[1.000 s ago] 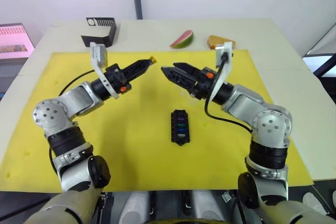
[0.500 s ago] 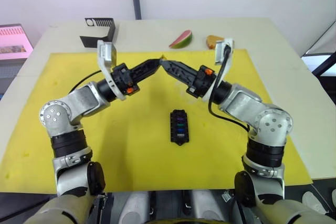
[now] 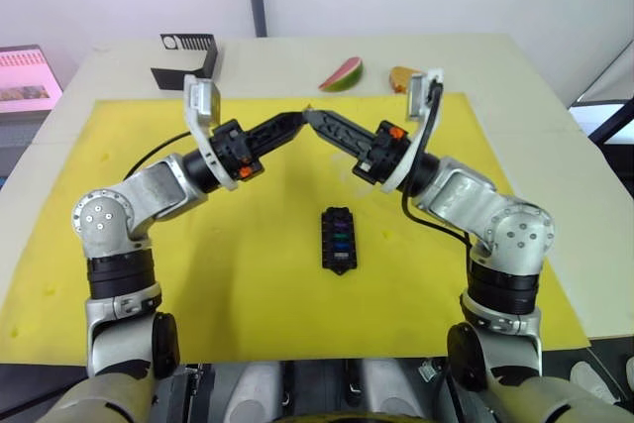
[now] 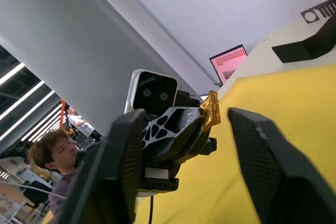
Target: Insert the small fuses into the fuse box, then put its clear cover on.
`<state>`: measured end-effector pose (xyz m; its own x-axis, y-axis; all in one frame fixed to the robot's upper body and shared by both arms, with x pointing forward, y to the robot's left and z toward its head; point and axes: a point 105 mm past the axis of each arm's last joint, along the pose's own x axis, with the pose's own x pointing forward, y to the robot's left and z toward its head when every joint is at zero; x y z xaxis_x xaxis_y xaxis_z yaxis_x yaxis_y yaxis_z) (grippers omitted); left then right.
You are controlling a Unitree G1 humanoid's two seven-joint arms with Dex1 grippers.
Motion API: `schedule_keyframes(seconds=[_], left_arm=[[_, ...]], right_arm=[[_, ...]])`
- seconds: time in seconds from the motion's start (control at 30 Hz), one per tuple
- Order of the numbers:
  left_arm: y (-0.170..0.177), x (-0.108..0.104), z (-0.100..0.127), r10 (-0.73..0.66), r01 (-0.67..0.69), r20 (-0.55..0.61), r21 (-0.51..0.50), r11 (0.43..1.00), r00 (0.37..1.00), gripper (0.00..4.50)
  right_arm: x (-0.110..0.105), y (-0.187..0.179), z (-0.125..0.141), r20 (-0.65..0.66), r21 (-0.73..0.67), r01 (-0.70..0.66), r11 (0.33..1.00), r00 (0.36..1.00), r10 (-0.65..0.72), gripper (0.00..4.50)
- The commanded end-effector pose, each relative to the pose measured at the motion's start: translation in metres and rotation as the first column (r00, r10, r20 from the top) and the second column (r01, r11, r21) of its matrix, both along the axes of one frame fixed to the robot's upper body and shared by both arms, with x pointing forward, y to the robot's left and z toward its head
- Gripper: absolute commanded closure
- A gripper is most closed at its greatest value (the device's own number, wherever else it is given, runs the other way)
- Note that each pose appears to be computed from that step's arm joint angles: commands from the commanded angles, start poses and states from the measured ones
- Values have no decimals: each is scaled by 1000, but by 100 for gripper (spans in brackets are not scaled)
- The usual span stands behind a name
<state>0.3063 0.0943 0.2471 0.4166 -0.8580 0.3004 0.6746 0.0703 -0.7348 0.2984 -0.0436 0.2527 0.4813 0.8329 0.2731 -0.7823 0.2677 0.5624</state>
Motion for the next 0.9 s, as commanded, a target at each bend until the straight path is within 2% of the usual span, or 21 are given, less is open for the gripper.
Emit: schedule_keyframes(seconds=[0.03, 0.4, 0.43, 0.47, 0.73, 0.8, 0.87, 0.9], left_arm=[[-1, -5, 3, -14, 14, 26, -2, 1000, 1000, 450], [-4, -8, 1, -20, 20, 28, -8, 1000, 999, 450], [-4, -8, 0, -19, 19, 27, -7, 1000, 999, 450], [-4, -8, 0, -18, 18, 27, -5, 1000, 999, 450], [4, -7, -3, -30, 23, 84, 84, 996, 996, 450], [9, -10, -3, -56, 42, 115, 121, 992, 992, 385], [14, -19, -8, -122, 81, 169, 231, 970, 978, 310], [16, -21, -9, -144, 92, 184, 266, 960, 972, 252]], right_arm=[[-7, -1, 10, 30, 38, -21, 999, 999, 20, 383], [-6, -5, 12, 25, 42, -13, 999, 1000, 12, 383], [-6, -5, 13, 26, 47, -13, 999, 1000, 12, 434], [-6, -5, 14, 27, 51, -14, 999, 1000, 13, 447], [-7, -10, 21, 36, 67, -19, 998, 999, 17, 447], [-8, -13, 23, 39, 69, -21, 997, 999, 19, 450], [-12, -19, 24, 52, 46, -26, 999, 998, 23, 450], [-13, -21, 24, 55, 37, -27, 999, 998, 25, 450]])
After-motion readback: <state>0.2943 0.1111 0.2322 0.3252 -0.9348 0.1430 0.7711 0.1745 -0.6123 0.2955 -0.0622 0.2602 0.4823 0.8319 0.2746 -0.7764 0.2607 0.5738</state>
